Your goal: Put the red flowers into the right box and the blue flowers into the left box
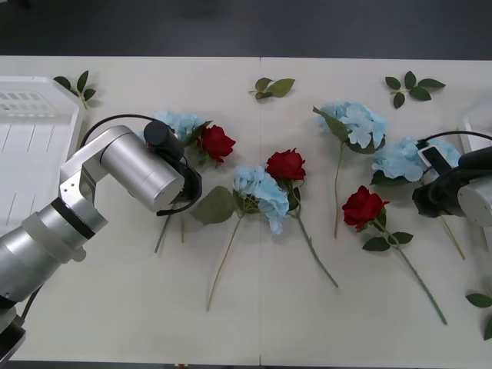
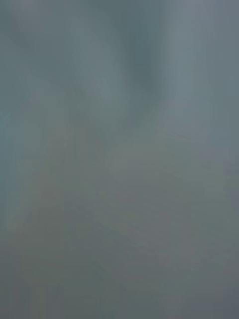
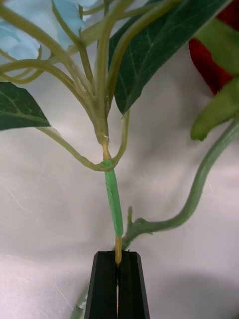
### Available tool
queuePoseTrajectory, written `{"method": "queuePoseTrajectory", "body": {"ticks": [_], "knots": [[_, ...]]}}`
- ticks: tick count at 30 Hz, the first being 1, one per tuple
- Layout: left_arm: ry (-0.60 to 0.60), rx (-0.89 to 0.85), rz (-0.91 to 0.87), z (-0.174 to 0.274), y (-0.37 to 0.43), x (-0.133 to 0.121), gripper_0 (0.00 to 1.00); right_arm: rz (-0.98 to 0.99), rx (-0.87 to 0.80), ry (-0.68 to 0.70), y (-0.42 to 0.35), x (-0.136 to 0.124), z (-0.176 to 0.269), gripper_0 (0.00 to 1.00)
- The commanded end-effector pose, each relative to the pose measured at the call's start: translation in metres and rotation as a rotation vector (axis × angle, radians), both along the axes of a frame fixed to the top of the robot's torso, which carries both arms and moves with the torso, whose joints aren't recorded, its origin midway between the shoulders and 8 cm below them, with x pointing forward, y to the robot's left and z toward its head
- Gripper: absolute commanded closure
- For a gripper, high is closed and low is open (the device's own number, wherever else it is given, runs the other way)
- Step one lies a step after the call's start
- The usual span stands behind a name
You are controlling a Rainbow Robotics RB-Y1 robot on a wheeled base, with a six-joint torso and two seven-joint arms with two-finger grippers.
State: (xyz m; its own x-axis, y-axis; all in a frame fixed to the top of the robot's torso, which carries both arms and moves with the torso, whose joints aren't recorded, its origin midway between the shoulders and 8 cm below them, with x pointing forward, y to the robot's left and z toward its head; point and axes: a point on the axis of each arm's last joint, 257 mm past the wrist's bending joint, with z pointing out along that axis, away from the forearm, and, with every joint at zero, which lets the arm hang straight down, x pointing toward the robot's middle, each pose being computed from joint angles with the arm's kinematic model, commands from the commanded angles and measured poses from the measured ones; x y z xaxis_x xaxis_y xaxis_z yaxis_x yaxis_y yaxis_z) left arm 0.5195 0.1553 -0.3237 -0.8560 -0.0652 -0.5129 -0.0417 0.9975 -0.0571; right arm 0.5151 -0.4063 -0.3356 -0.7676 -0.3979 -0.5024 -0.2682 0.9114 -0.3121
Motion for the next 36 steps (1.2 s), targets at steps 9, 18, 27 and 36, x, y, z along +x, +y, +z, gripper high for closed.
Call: {"method": "queuePoseTrajectory", "body": {"ticks": [9,18,27,36], "knots": [[-0.126,0.063,-0.043,0.108,0.013,-0.002,1.0,-0.029,0.112,-0.064,0.01,0.017,0.024,1.0],[-0.175,0.052,-0.094,0.173,0.074,-0.019,1.0,0.047,0.273,-0.076,0.019,0.017,0.071,1.0],[-0.165,0.154,-0.106,0.22,0.173,-0.026,1.0,0.235,0.611,-0.112,0.089,0.009,0.133,1.0],[-0.138,0.187,-0.094,0.237,0.284,-0.013,1.0,0.465,0.878,-0.191,0.156,-0.009,0.198,1.0]]}}
